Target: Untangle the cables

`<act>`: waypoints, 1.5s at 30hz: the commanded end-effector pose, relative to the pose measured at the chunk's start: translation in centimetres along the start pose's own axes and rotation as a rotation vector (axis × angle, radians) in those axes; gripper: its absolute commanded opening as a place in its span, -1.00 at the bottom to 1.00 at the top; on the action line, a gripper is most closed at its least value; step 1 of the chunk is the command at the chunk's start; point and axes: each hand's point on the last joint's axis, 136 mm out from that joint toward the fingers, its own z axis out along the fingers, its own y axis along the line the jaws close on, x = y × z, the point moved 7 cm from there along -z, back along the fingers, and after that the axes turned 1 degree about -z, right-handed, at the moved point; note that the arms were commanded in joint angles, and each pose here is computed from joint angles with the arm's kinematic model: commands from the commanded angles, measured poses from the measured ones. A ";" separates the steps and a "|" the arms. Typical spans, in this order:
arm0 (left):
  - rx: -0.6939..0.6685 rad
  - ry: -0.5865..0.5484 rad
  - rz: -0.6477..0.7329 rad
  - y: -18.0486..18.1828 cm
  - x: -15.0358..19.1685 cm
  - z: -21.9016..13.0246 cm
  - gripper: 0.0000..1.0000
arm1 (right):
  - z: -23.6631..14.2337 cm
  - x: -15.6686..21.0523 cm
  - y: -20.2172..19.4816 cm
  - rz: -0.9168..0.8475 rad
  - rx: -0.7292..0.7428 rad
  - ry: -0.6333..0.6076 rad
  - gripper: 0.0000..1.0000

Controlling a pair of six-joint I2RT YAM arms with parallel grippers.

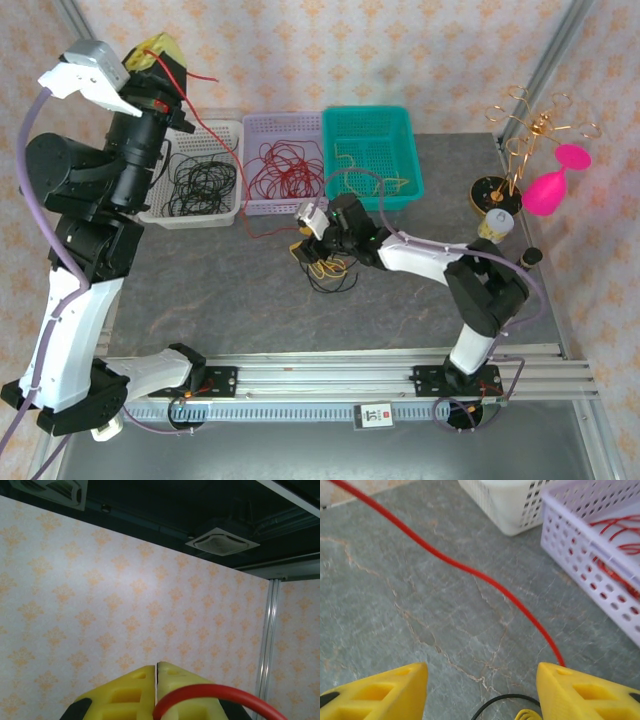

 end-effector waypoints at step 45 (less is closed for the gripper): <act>0.015 0.013 0.009 -0.2 -1.1 -1.5 -1.00 | -1.0 -1.4 -1.4 0.063 0.103 -0.072 0.02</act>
